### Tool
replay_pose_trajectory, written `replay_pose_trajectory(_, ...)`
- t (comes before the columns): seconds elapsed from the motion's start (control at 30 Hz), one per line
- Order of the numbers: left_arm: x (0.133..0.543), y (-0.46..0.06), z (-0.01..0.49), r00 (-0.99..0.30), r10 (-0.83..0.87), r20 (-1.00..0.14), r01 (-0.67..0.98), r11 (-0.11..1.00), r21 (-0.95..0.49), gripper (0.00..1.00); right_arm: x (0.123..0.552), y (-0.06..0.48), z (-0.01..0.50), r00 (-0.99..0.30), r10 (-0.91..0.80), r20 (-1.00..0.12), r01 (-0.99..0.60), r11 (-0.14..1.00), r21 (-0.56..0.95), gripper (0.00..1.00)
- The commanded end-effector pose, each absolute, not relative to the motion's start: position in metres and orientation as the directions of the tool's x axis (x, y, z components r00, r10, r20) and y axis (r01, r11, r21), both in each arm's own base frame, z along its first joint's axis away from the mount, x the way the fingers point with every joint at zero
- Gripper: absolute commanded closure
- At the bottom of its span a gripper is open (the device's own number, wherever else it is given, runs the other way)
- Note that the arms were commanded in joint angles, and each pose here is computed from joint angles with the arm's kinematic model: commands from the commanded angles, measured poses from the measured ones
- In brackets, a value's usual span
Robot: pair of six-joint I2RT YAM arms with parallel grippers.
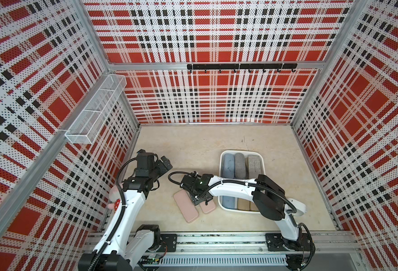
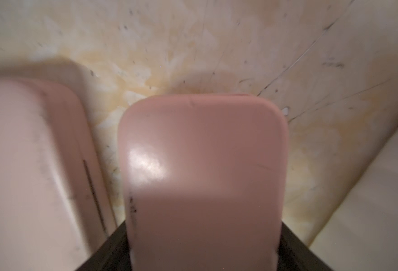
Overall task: Put the glasses cases into the storage boxes
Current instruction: Pick up the glasses case at the center of the board, then place the glasses case in the storage box.
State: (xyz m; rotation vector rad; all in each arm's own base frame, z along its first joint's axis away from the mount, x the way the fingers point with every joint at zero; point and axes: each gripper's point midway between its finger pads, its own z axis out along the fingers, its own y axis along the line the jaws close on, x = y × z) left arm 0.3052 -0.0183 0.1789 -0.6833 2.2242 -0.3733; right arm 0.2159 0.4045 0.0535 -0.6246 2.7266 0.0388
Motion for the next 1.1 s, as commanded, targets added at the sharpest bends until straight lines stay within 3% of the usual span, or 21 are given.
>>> replay_pose_trajectory(0.0,0.307,-0.025,0.196,-0.550,-0.570,-0.611,-0.327,0.820,-0.471,0.01,0.228,0.409,0.127,-0.819,-0.337,-0.464,-0.385,0.923,0.010,0.30)
replay_pose_trajectory(0.4,0.303,-0.077,0.184,-0.621,-0.494,-0.609,-0.251,0.861,-0.443,0.01,0.224,0.336,0.191,-0.852,-0.111,-0.512,-0.155,0.987,0.044,0.30)
replay_pose_trajectory(0.8,0.302,-0.109,0.174,-0.663,-0.449,-0.599,-0.199,0.877,-0.438,0.01,0.200,0.220,0.154,-0.920,0.131,-0.368,0.113,0.991,0.072,0.30)
replay_pose_trajectory(1.07,0.301,-0.111,0.168,-0.672,-0.442,-0.594,-0.200,0.881,-0.429,0.00,0.197,0.181,0.131,-0.924,0.216,-0.315,0.201,0.976,0.081,0.30)
